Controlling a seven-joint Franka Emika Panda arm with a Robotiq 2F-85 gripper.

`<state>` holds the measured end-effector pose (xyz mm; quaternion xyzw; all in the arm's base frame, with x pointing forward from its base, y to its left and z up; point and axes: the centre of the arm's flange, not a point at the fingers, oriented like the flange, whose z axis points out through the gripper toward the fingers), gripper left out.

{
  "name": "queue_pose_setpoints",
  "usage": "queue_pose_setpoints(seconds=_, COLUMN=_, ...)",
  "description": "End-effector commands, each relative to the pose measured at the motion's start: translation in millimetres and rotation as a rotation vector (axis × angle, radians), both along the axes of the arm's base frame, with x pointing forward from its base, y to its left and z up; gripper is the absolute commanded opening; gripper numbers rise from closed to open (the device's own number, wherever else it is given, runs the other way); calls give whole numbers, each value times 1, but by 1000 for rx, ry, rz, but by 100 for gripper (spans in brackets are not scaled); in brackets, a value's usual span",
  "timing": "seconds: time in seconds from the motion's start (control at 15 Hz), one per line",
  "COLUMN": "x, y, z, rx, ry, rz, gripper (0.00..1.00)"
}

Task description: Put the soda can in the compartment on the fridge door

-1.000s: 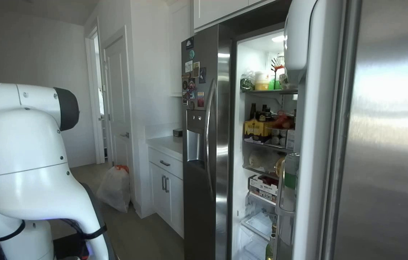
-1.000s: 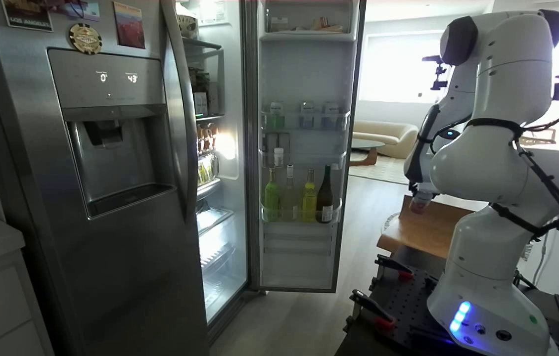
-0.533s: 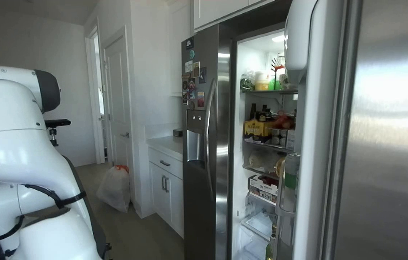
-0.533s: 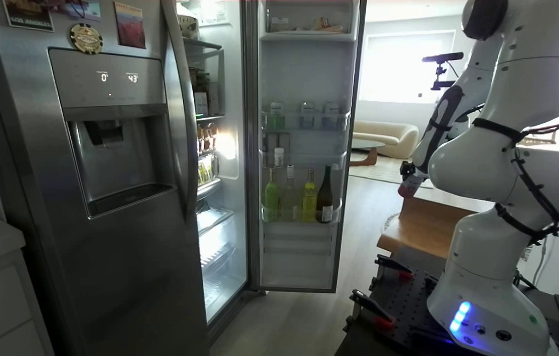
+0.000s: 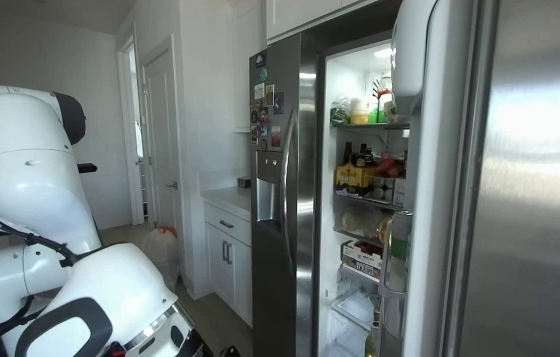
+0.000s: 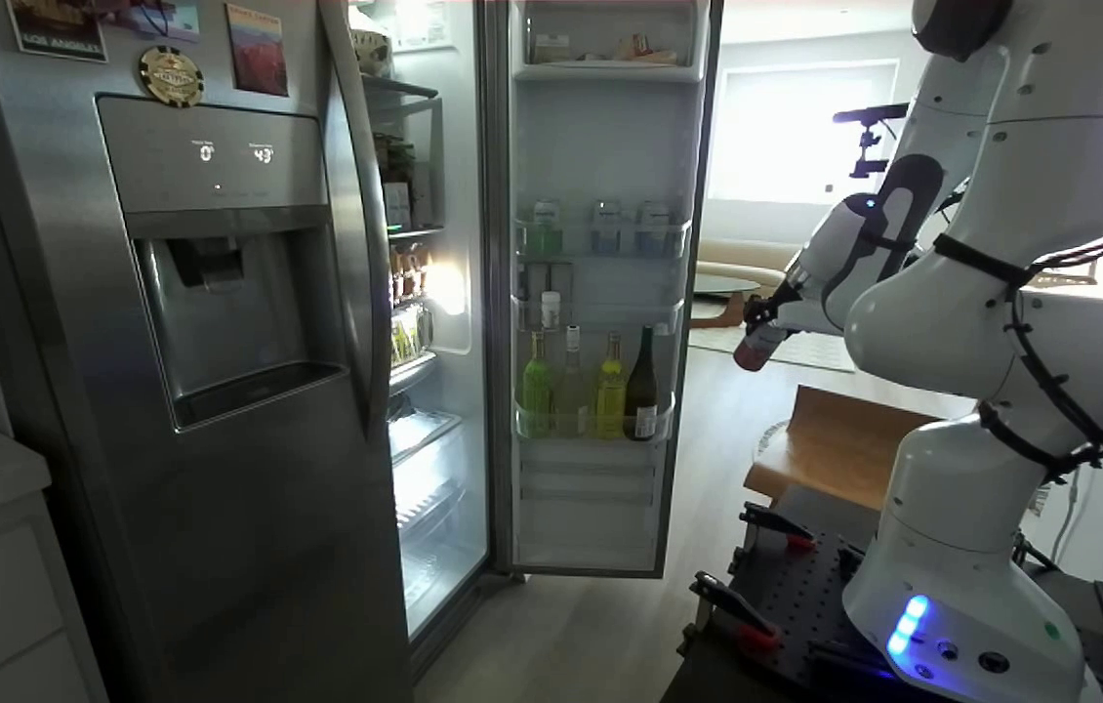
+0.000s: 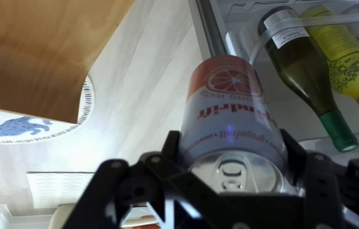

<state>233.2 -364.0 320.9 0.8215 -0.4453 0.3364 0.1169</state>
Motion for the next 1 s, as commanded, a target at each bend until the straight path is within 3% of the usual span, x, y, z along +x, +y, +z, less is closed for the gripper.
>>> queue_pose_setpoints(seconds=0.0, x=-27, y=25, z=6, rx=-24, ry=-83, rz=26, gripper=49)
queue_pose_setpoints(seconds=0.6, x=18, y=64, z=52, rx=0, ry=-304, rz=63, gripper=49)
queue_pose_setpoints(seconds=0.93, x=-5, y=67, z=68, rx=0, ry=-405, rz=45, gripper=49)
